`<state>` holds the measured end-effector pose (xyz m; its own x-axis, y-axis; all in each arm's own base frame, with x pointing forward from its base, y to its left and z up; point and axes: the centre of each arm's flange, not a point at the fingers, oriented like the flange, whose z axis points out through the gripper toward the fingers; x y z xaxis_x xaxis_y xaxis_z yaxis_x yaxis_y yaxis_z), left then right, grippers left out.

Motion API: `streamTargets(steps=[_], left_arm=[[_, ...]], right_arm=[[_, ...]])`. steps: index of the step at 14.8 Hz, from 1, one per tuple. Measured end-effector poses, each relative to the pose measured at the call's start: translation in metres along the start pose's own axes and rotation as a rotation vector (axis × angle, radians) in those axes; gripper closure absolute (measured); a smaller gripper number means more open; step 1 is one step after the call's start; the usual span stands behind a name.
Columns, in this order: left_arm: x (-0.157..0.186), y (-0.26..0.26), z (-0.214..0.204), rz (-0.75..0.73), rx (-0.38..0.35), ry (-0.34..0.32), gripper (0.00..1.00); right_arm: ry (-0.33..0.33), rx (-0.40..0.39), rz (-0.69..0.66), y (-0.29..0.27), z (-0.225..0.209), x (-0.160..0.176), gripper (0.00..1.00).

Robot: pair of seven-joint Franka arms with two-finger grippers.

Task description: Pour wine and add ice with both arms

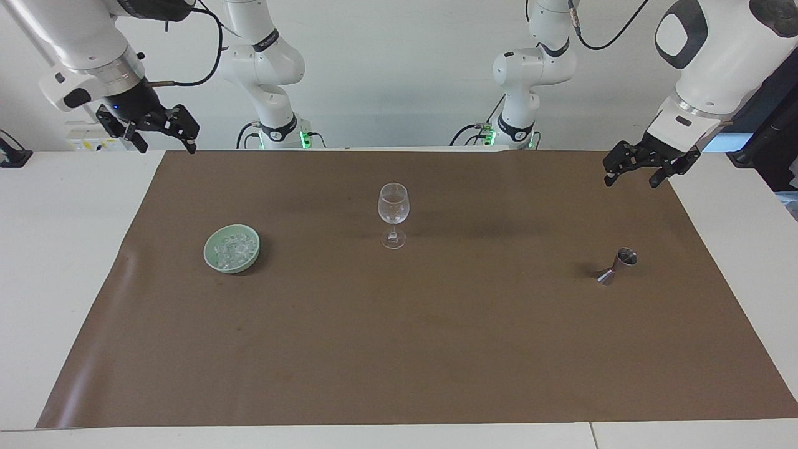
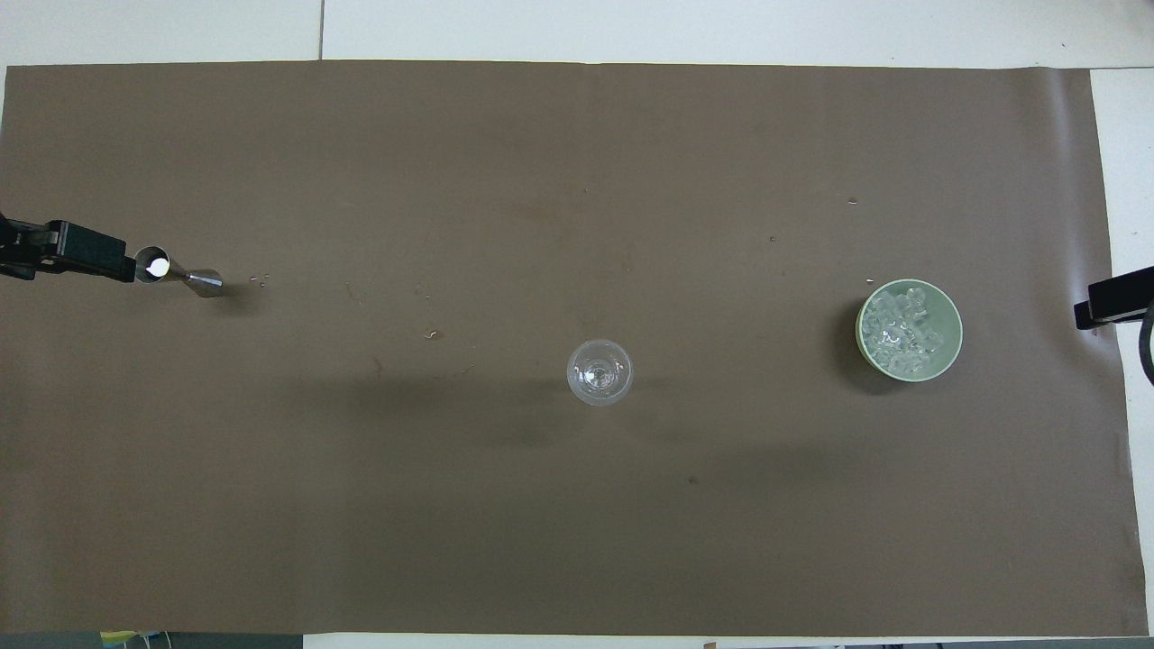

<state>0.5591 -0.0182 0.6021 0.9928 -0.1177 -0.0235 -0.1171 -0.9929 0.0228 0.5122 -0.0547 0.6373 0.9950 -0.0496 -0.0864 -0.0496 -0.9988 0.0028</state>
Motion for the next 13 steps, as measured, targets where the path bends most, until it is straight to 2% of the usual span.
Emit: streamTargets(steps=[8,11,13], left_arm=[[-0.003,-0.003,0.002,-0.011,-0.002,-0.027,0.00],[-0.006,-0.012,0.003,-0.082,-0.009,-0.041,0.00],[-0.008,-0.025,0.004,-0.184,-0.038,-0.056,0.00]], right_arm=[[0.001,0.000,0.000,0.000,-0.001,-0.001,0.00],[0.001,0.000,0.000,0.000,-0.001,-0.001,0.00],[0.001,0.000,0.000,0.000,-0.001,-0.001,0.00]])
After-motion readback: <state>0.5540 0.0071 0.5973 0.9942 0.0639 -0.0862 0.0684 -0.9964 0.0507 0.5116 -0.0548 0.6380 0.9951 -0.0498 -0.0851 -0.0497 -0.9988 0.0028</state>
